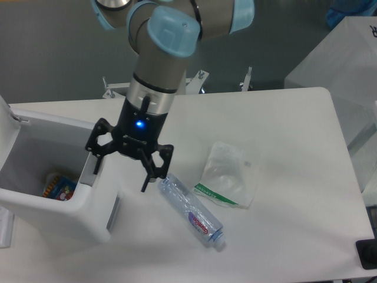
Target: Open the trash can
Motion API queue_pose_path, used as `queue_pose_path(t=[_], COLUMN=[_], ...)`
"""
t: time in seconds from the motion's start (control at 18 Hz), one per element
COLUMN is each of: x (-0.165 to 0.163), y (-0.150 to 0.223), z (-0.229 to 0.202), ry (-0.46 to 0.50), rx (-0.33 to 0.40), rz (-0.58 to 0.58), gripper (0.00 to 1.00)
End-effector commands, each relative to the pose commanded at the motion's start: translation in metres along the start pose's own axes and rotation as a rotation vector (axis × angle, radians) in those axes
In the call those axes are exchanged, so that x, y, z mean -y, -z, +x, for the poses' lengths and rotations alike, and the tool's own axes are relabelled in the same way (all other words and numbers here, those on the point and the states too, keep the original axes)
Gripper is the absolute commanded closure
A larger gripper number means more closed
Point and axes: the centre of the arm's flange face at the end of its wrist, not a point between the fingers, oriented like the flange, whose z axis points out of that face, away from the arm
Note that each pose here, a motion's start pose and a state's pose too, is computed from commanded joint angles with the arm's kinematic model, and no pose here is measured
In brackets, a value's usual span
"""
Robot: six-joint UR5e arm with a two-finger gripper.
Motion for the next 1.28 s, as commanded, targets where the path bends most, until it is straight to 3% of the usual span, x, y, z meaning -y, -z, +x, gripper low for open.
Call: queue_pose_path(t=[0.17, 0.44, 0.61, 0.78, 1.0, 1.17, 1.28], x=[-0.004, -0.055, -0.065, -0.070, -0.077, -0.076, -0.082], y=[0.008, -0.011, -0.034, -0.026, -0.024, -0.025, -0.038], z=[-0.038, -0.171, -0.216, -0.253, -0.294, -0.311, -0.314], ry=[0.031, 0.099, 0.024, 0.001, -0.136, -0.208, -0.320], rx=[0.044, 0.126, 0.139, 0.231, 0.336, 0.339, 0.313], rz=[0.021, -0.048, -0.093, -0.151, -0.284, -0.389, -0.472], gripper=[0.00, 0.00, 0.00, 0.00, 0.00, 0.00, 0.00])
